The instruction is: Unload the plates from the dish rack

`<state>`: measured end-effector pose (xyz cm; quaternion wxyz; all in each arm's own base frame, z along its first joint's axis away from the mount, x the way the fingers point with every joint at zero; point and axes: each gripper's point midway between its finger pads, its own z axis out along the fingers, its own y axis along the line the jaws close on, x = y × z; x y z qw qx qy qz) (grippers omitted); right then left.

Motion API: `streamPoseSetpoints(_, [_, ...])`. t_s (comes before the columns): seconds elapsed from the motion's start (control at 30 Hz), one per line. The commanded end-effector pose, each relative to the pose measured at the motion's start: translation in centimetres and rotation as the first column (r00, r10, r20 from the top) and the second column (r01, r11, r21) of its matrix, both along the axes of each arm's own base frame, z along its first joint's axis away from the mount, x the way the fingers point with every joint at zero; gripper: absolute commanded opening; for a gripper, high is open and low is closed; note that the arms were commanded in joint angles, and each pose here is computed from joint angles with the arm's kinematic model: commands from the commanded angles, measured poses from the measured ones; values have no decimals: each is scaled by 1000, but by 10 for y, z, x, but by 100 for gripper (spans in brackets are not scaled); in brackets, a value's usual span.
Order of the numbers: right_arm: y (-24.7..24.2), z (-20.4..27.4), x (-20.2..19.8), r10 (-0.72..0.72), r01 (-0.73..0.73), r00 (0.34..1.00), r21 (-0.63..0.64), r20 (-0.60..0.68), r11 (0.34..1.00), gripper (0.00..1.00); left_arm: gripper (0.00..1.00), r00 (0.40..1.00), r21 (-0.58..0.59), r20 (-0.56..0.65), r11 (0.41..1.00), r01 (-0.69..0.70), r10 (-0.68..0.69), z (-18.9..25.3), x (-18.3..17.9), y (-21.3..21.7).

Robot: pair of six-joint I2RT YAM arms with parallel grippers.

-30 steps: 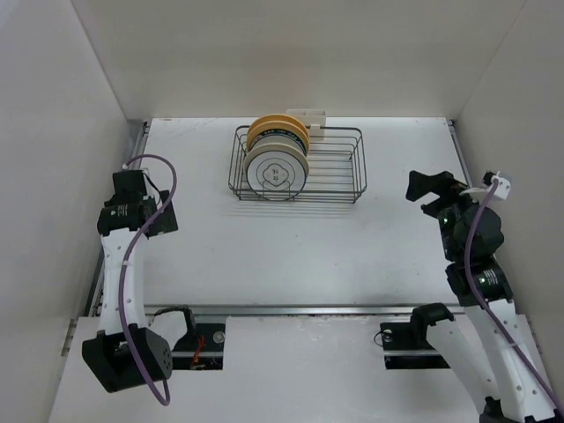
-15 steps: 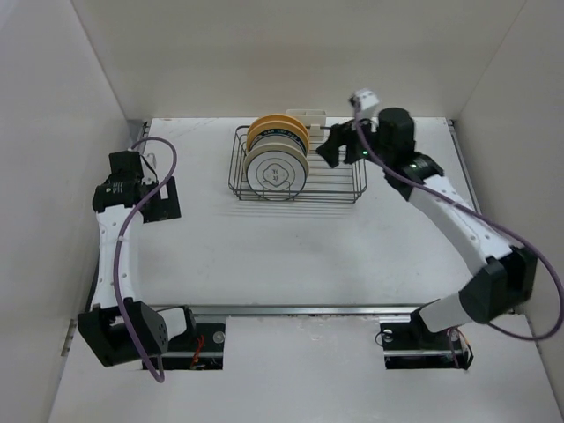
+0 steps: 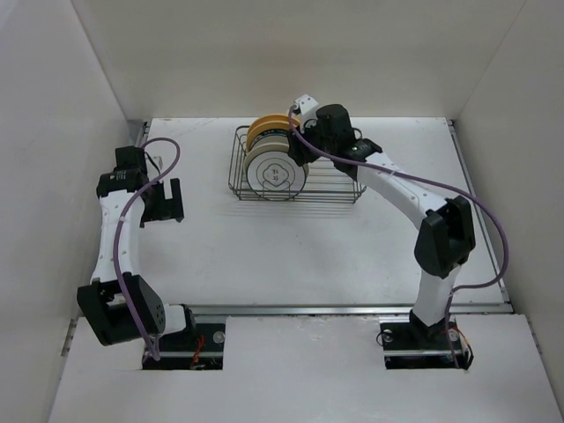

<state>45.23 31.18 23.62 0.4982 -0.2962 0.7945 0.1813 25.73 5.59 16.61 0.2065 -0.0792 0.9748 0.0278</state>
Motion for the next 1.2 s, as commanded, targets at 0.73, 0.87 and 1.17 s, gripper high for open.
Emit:
streamPoseSetpoints(0.73, [5,6,29,-26,27,999,-24,21,999,88,100,999,50,-30,999,-15,17,2,8,12])
streamPoseSetpoints(0.87, [-4,40,14,-28,27,997,14,77,1000,93,100,1000,42,-28,999,-12,13,2,9,11])
streamPoseSetpoints(1.17, [4,30,-29,123,-123,992,21,5,992,72,100,999,60,-41,998,-20,22,0,8,14])
